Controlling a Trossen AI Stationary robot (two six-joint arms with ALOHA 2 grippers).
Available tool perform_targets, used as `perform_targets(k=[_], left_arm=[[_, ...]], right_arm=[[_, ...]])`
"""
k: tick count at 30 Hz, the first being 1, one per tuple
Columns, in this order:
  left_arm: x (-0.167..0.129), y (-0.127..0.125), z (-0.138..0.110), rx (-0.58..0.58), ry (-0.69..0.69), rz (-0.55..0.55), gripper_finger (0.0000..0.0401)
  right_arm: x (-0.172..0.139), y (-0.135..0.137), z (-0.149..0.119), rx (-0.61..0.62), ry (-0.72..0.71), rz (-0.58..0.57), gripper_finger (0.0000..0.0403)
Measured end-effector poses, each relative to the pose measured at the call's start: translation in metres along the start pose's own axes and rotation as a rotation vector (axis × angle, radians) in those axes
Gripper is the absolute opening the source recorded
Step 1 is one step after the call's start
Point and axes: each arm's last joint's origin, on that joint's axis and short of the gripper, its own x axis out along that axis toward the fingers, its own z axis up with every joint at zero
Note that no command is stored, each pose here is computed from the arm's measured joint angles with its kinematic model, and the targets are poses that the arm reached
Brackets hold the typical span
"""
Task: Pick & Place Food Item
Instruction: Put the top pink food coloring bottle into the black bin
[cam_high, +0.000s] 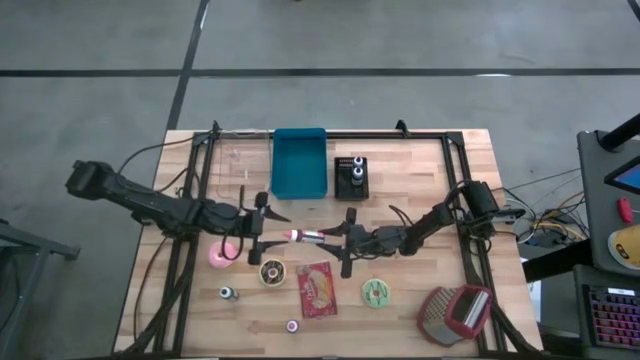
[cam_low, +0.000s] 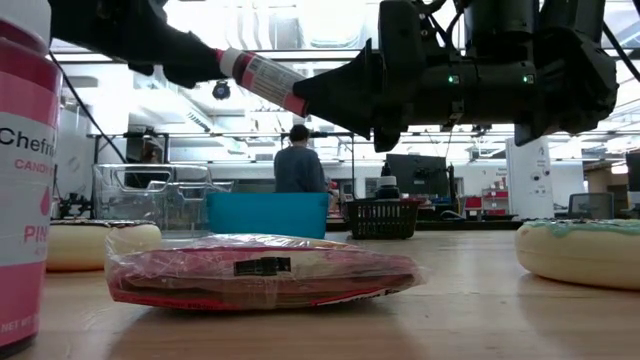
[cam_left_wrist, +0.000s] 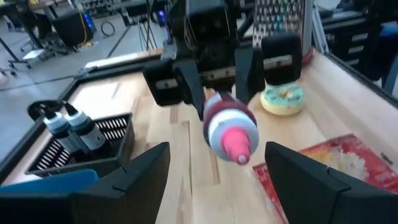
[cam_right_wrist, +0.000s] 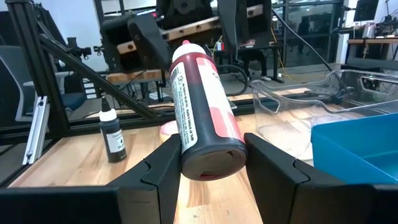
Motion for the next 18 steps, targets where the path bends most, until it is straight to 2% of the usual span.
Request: perform_targets(k=[9, 18], left_arm=[[0.018, -0.003, 0.009, 0.022, 0.032, 0.001, 0.0266], [0.020, -0.003, 0.008, 0.029, 0.089, -0.005, 0.0263]], right_arm=[[0.000, 0.000, -0.002, -0.004, 0.023, -0.002, 0.0151], [0.000, 0.000, -0.004, -0.004, 0.040, -0.004, 0.0151]])
